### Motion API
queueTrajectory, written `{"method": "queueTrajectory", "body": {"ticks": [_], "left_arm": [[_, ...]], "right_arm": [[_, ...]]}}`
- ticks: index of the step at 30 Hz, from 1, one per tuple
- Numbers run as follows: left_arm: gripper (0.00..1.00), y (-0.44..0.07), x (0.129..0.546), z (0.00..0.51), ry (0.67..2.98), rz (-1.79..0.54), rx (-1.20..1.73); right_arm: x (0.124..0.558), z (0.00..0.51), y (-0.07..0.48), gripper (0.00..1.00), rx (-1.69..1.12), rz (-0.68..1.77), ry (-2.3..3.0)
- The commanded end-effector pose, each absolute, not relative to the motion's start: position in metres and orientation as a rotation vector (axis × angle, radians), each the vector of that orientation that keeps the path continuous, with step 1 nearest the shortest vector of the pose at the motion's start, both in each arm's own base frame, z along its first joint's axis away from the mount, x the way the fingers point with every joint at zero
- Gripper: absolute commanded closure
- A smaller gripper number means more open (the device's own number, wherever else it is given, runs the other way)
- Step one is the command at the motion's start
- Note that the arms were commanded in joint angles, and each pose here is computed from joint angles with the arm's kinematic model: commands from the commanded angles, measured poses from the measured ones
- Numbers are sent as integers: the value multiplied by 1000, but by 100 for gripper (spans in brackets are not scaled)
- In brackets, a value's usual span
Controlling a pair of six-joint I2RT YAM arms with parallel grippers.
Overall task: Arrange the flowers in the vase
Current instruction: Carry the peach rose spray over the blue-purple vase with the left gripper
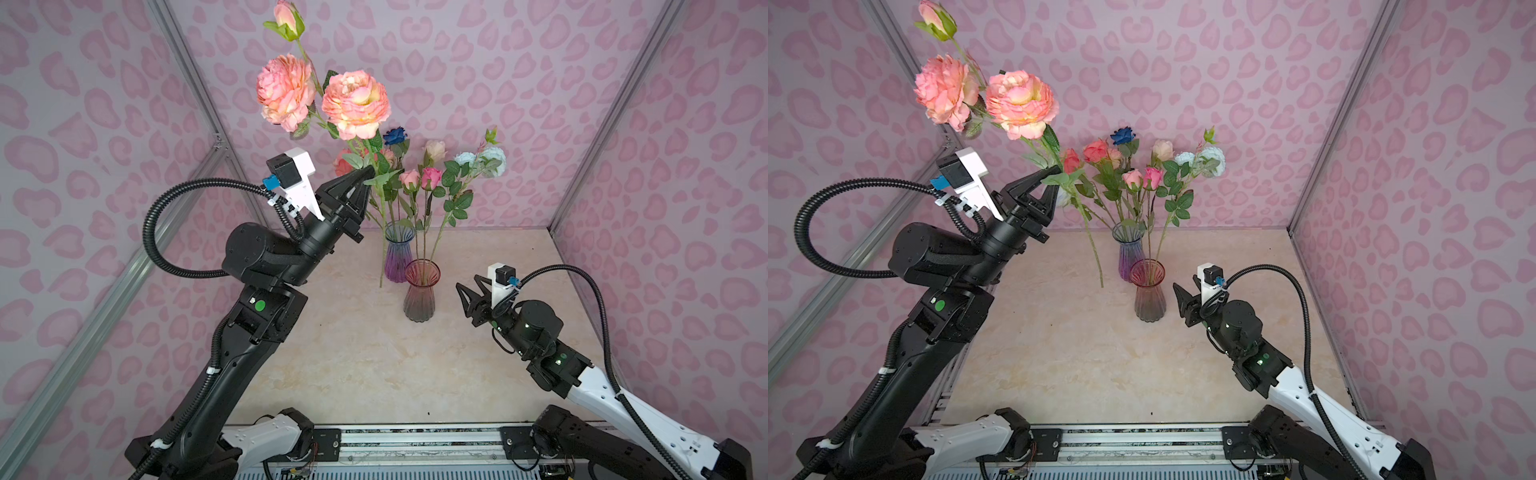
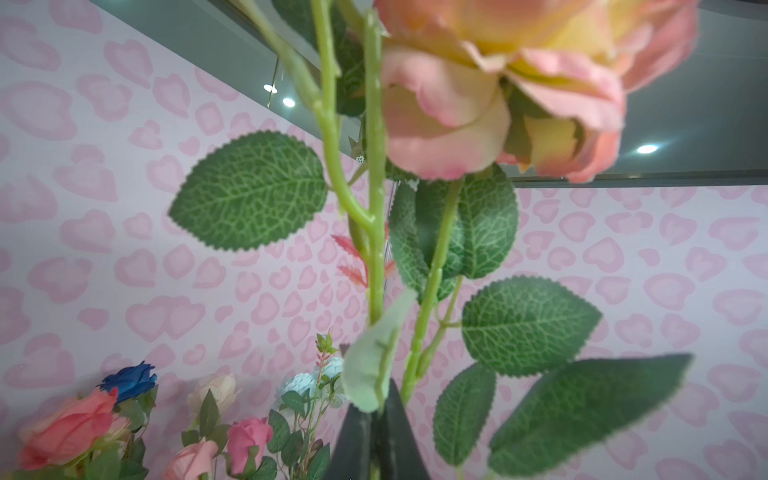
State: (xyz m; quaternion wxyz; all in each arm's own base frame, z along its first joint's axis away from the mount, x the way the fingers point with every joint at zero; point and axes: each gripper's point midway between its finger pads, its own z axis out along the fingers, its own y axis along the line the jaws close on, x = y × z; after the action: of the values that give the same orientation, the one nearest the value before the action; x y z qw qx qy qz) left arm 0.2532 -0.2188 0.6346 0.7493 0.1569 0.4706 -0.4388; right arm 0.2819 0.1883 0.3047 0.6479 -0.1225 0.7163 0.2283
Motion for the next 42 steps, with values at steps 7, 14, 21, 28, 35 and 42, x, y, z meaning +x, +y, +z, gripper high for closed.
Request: {"method": "queueTrajectory", "body": {"ticks": [7,14,21,28,35,42], "left_arm": [[97,-246,264,663,929,-986,324],[97,-266,284,654,924,-992,301],[97,-285,309,624,981,-986,288],[97,-293,333,551,1118,-947,250],[89,-315,357,475,1294,-917,283],[65,-326,365,440,1402,-873,342]], "right_arm": [[288,297,166,41,-192,508,1649],[292,294,165,41,-189,518,1649],[293,295,159,41,-175,513,1645],[293,290,159,41,-174,517,1655],[295,285,162,41,-172,530,1668],[294,284,161,41,-168,526,1673]]}}
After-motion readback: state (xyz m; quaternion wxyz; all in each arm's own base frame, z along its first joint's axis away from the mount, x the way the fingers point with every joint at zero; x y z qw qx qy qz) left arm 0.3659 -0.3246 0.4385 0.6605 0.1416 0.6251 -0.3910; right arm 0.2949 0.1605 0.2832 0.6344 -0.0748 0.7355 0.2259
